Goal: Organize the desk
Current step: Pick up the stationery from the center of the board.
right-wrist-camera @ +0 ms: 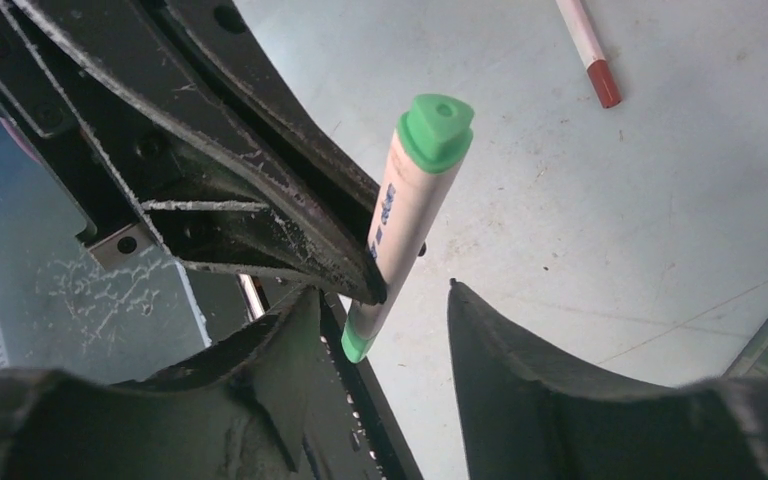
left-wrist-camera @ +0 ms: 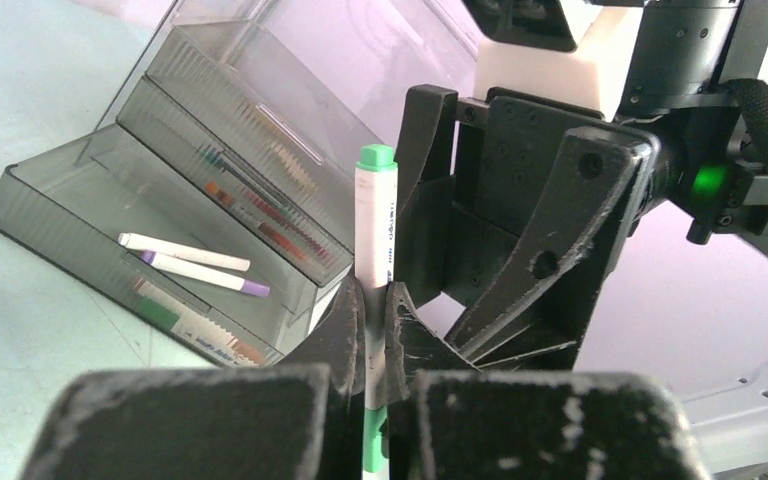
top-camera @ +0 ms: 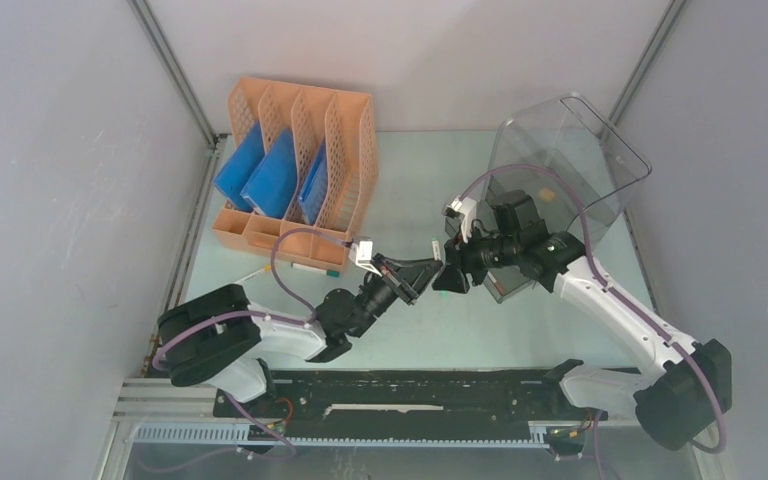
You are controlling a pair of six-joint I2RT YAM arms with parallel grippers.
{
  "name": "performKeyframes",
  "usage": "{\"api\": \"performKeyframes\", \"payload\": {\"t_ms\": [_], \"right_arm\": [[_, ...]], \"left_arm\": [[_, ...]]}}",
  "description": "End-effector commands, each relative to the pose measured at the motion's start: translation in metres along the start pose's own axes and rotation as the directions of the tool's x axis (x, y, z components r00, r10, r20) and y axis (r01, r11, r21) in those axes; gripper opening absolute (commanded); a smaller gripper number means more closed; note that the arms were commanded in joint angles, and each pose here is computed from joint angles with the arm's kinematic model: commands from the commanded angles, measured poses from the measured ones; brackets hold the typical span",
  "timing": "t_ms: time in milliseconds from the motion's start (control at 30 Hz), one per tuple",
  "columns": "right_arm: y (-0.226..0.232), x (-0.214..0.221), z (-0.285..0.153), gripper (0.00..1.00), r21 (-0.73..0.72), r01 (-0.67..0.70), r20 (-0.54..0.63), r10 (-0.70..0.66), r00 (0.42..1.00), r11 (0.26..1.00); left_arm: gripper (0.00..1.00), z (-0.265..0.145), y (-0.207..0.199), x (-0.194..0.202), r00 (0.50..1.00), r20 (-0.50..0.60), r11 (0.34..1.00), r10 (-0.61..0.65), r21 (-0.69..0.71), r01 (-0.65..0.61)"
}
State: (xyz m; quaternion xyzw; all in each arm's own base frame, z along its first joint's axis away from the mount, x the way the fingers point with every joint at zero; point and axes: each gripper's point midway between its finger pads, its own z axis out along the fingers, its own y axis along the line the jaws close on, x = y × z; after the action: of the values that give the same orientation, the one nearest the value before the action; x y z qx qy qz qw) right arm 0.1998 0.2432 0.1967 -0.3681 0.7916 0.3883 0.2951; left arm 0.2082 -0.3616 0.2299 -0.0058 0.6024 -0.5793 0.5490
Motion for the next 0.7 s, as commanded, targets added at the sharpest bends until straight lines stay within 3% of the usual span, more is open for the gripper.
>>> {"api": "performKeyframes", "payload": {"t_ms": [0,167,300,533,667], "right_arm": [[-0.005,-0.012,0.001,0.54,0.018,0.007,0.031,-0.007,0.999,1.0],[-0.006,-0.011,0.001,0.42,0.021,0.009,0.029,-0.01,1.0,1.0],[-0.006,-0.01,0.001,0.24,0.019,0.016,0.026,-0.016,1.0,1.0],[-0.009,-0.008,0.0,0.01,0.04,0.05,0.016,-0.051,0.999,0.998],[-0.012,-0.007,-0.002,0.0,0.065,0.089,0.009,-0.09,0.996,0.994]], "left_arm": [[0.0,0.01,-0.02,-0.016,0.997,0.069,0.998,-0.047,0.046,0.044],[0.0,0.01,-0.02,-0.014,0.997,0.063,0.998,-0.049,0.05,0.046],[0.04,0.009,-0.018,-0.013,0.997,0.059,0.998,-0.05,0.046,0.048],[0.44,0.0,-0.015,-0.017,0.997,0.066,0.999,-0.027,0.035,0.025],[0.64,-0.011,-0.006,-0.025,0.996,0.09,1.0,0.013,0.001,-0.013]]}}
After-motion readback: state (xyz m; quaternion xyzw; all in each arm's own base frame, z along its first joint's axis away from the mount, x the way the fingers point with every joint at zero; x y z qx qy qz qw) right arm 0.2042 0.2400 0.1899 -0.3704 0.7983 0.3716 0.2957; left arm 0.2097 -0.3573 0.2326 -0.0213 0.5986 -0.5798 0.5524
